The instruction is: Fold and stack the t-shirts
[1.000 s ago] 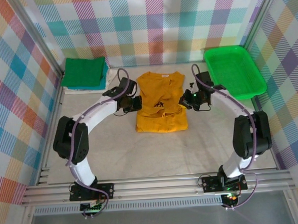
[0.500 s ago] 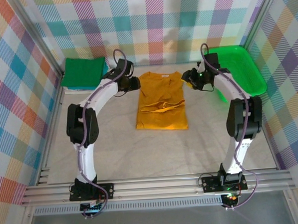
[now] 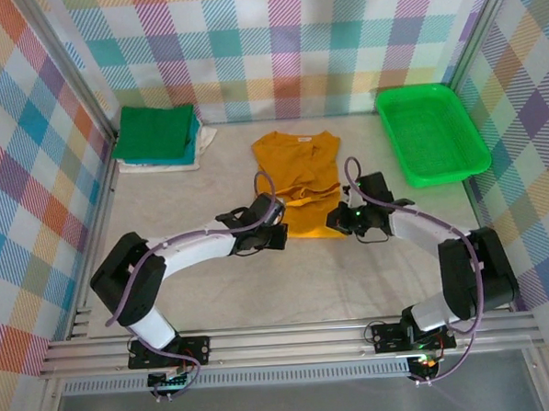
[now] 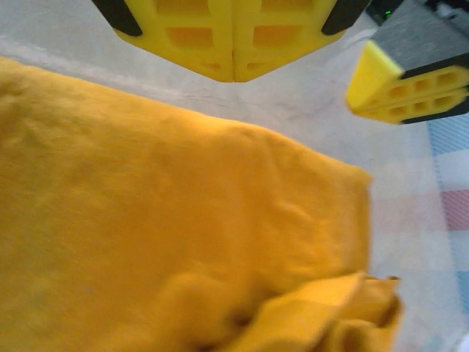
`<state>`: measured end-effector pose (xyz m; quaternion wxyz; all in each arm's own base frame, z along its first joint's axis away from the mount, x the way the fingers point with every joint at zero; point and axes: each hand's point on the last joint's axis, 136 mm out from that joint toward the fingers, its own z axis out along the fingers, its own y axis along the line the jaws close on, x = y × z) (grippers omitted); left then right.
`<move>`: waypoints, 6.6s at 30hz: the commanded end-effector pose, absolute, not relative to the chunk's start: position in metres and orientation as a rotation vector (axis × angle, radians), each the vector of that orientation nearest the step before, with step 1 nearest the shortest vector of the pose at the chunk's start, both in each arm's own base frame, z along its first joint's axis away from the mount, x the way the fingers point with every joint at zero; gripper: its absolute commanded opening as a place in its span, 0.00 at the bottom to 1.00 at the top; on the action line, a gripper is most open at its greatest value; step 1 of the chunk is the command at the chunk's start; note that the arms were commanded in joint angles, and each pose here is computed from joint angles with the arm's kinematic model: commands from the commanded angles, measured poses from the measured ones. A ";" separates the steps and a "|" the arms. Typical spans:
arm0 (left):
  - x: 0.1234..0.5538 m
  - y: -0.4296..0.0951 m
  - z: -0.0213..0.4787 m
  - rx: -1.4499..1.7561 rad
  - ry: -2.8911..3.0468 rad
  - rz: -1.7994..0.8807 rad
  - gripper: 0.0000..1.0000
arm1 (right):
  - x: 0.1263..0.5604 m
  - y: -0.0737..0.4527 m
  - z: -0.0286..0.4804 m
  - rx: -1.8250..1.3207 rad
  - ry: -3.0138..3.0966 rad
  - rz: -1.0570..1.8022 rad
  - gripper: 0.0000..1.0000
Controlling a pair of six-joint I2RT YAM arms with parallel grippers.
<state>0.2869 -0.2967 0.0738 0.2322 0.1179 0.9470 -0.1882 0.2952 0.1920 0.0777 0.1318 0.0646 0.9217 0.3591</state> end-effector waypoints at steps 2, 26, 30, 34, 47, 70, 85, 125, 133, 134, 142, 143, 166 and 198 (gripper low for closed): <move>0.324 -0.318 0.073 0.255 2.475 -0.529 0.05 | 0.337 0.198 0.073 0.202 2.551 0.984 0.00; 0.566 -0.253 0.195 0.213 2.275 -0.051 0.15 | 0.487 0.169 0.118 0.314 2.434 0.858 0.00; 0.510 -0.244 0.215 0.109 2.224 -0.269 0.19 | 0.431 0.174 0.131 0.281 2.430 0.955 0.00; 0.456 -0.249 0.167 0.061 2.219 -0.499 0.22 | 0.392 0.195 0.118 0.216 2.479 1.065 0.00; 0.385 -0.251 0.025 -0.018 2.536 -0.613 0.16 | 0.369 0.193 0.025 0.370 2.718 1.029 0.00; 0.266 -0.208 0.067 -0.185 2.599 -0.662 0.40 | 0.242 0.155 0.069 0.505 2.853 0.933 0.46; 0.233 -0.219 0.031 -0.159 2.791 -0.634 0.56 | 0.225 0.143 0.037 0.631 2.921 0.937 0.54; 0.281 -0.231 0.055 -0.109 2.679 -0.518 0.00 | 0.248 0.180 0.037 0.511 2.868 1.176 0.00; 0.274 -0.223 0.064 -0.097 2.665 -0.511 0.00 | 0.239 0.171 0.055 0.493 2.852 1.116 0.00; 0.271 -0.221 0.065 -0.091 2.664 -0.513 0.00 | 0.237 0.169 0.057 0.488 2.855 1.109 0.00; 0.193 -0.216 0.040 0.069 2.828 -0.455 0.00 | 0.169 0.157 0.042 0.496 3.008 1.059 0.00; 0.185 -0.215 0.043 0.063 2.827 -0.466 0.00 | 0.162 0.155 0.044 0.492 3.017 1.040 0.00; 0.321 -0.242 0.214 0.149 2.409 -0.527 0.00 | 0.310 0.161 0.175 0.368 2.812 0.895 0.00; 0.410 -0.311 0.161 0.169 2.304 -0.607 0.28 | 0.373 0.215 0.168 0.165 2.542 1.248 0.03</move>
